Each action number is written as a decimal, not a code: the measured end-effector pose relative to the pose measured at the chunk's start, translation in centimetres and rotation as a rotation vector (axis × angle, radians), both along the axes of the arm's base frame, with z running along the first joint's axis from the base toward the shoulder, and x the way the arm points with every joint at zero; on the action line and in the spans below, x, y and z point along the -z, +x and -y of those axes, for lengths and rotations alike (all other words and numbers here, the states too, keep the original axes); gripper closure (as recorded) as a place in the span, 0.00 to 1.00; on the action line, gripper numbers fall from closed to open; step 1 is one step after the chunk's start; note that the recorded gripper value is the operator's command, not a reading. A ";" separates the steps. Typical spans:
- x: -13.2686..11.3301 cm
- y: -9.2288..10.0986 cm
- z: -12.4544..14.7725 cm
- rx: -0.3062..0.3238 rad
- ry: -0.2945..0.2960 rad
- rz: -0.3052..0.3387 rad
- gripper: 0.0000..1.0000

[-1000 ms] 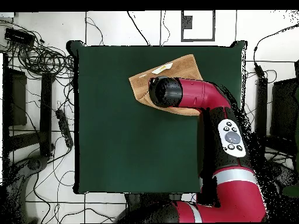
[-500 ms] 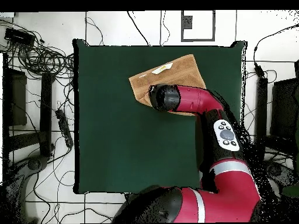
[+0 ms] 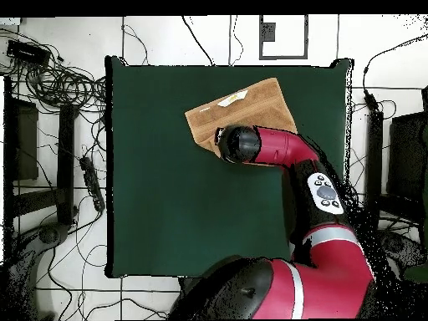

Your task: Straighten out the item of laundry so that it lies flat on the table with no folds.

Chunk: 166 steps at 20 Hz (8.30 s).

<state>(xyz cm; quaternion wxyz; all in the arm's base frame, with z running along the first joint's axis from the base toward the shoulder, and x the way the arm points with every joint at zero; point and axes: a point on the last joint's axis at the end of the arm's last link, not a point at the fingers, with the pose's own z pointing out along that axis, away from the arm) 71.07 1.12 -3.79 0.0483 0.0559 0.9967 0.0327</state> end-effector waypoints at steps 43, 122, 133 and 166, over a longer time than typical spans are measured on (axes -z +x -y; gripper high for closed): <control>-14.7 -7.6 -5.3 -0.061 -0.016 -0.006 0.00; 0.9 9.4 -1.9 0.008 -0.002 0.001 0.00; 0.9 10.6 -1.9 0.006 -0.008 0.033 0.00; -20.3 0.1 -1.8 -0.103 -0.121 0.162 0.00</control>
